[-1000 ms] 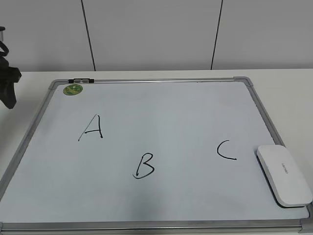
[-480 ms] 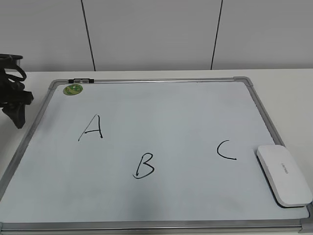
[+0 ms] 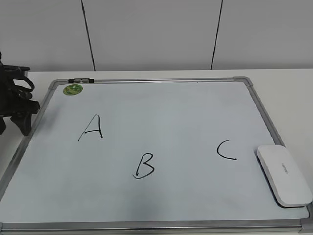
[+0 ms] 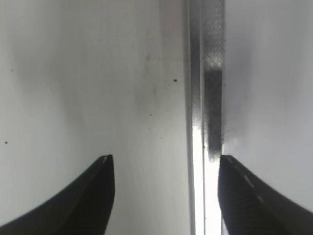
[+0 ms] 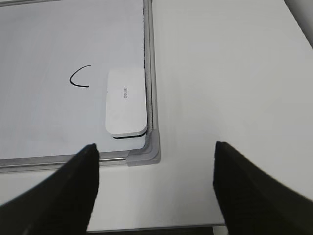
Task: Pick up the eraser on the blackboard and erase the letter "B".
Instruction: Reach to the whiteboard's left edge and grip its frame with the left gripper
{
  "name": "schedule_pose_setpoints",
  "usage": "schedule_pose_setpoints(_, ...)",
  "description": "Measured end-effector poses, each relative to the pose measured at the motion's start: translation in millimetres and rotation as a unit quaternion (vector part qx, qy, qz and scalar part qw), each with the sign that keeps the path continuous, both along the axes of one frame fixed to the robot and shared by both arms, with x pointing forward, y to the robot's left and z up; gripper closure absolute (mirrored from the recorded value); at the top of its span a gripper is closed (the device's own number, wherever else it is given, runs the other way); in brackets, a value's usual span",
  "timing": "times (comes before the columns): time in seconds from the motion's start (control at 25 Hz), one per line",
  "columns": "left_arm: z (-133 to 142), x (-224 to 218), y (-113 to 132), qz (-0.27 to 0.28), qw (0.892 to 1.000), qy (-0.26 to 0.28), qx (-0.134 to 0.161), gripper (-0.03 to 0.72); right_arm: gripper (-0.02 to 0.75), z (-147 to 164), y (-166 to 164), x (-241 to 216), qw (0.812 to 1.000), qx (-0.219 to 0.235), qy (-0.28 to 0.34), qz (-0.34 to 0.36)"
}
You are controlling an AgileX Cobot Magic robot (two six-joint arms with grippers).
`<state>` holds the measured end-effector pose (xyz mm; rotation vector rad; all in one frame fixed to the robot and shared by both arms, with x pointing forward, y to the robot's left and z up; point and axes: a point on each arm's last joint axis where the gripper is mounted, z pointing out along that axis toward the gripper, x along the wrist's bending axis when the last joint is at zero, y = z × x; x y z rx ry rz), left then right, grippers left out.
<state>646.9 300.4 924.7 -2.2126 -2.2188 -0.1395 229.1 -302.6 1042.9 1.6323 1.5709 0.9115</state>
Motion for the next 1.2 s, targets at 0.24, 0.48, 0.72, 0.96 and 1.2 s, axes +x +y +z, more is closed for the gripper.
schedule_pose_setpoints(0.24,-15,4,0,-0.001,1.0,0.013,0.001,0.207,0.202,0,0,0,1.0,0.0,0.0,0.0)
schedule_pose_setpoints(0.48,-16,7,0,-0.001,1.0,0.012,0.001,0.223,0.202,0,0,0,1.0,0.0,0.0,0.0)
schedule_pose_setpoints(0.72,-17,7,-1,0.003,1.0,0.012,-0.005,0.468,0.202,0,0,0,1.0,0.0,0.0,0.0)
schedule_pose_setpoints(0.96,-18,7,-3,0.006,1.0,0.014,-0.011,0.616,0.202,0,0,0,1.0,0.0,0.0,0.0)
schedule_pose_setpoints(1.2,-19,8,-4,0.009,1.0,0.014,-0.017,0.631,0.202,0,0,0,1.0,0.0,0.0,0.0)
